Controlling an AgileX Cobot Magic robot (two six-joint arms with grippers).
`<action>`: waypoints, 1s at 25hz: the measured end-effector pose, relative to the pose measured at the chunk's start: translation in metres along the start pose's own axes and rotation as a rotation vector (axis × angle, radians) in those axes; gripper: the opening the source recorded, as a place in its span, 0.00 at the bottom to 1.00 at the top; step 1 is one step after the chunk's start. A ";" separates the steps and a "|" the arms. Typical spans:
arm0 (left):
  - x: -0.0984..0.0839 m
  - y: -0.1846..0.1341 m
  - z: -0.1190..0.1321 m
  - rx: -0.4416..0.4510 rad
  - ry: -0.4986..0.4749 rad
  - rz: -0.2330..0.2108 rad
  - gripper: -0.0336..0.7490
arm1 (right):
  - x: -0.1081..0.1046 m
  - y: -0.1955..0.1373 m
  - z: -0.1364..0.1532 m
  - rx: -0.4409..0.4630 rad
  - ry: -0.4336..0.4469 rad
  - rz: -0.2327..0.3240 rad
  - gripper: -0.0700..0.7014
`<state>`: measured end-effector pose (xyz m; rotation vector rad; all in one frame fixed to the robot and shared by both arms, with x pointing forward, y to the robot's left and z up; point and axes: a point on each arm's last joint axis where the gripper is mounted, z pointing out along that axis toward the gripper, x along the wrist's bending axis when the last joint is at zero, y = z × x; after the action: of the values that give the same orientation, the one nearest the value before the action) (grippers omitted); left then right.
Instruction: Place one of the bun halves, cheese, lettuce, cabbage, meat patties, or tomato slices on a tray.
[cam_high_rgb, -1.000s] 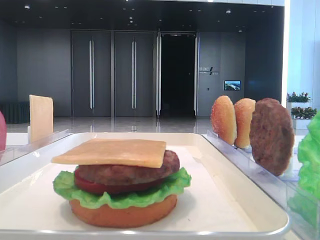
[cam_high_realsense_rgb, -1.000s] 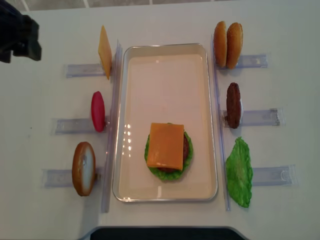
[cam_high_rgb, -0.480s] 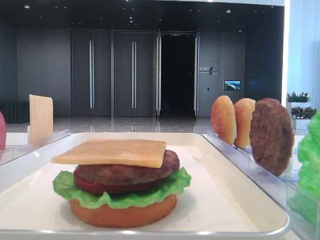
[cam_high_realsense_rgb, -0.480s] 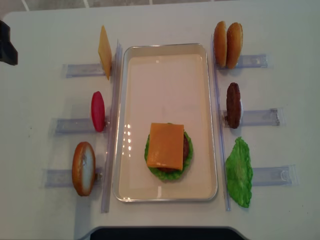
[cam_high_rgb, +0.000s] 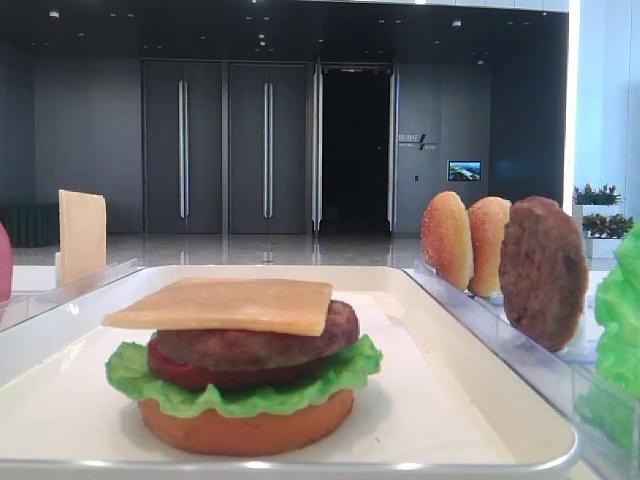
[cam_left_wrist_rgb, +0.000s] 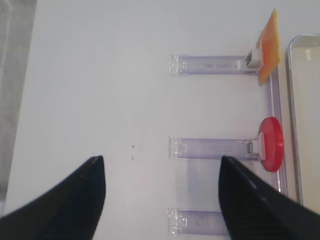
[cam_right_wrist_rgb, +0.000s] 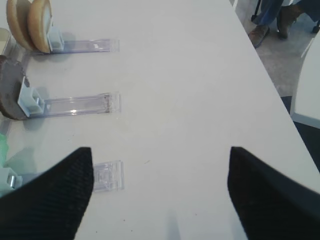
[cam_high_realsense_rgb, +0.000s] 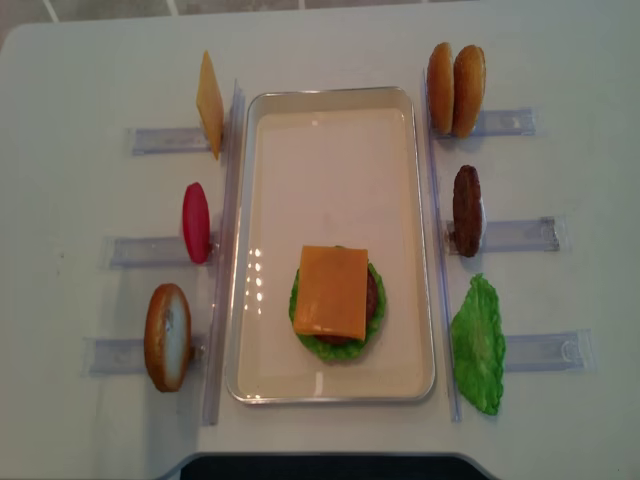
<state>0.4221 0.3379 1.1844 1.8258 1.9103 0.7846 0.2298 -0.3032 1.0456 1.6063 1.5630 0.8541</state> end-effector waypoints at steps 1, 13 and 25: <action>0.000 -0.005 -0.012 -0.031 0.007 0.003 0.73 | 0.000 0.000 0.000 0.000 0.000 0.000 0.81; -0.013 -0.101 -0.087 -0.241 0.055 0.022 0.73 | 0.000 0.000 0.000 0.000 0.000 0.000 0.81; -0.030 -0.206 -0.065 -0.335 0.058 0.019 0.73 | 0.000 0.000 0.000 0.000 0.000 0.000 0.81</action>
<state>0.2236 0.2998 1.1020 1.6320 1.6759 1.1002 0.2298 -0.3032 1.0456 1.6063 1.5630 0.8541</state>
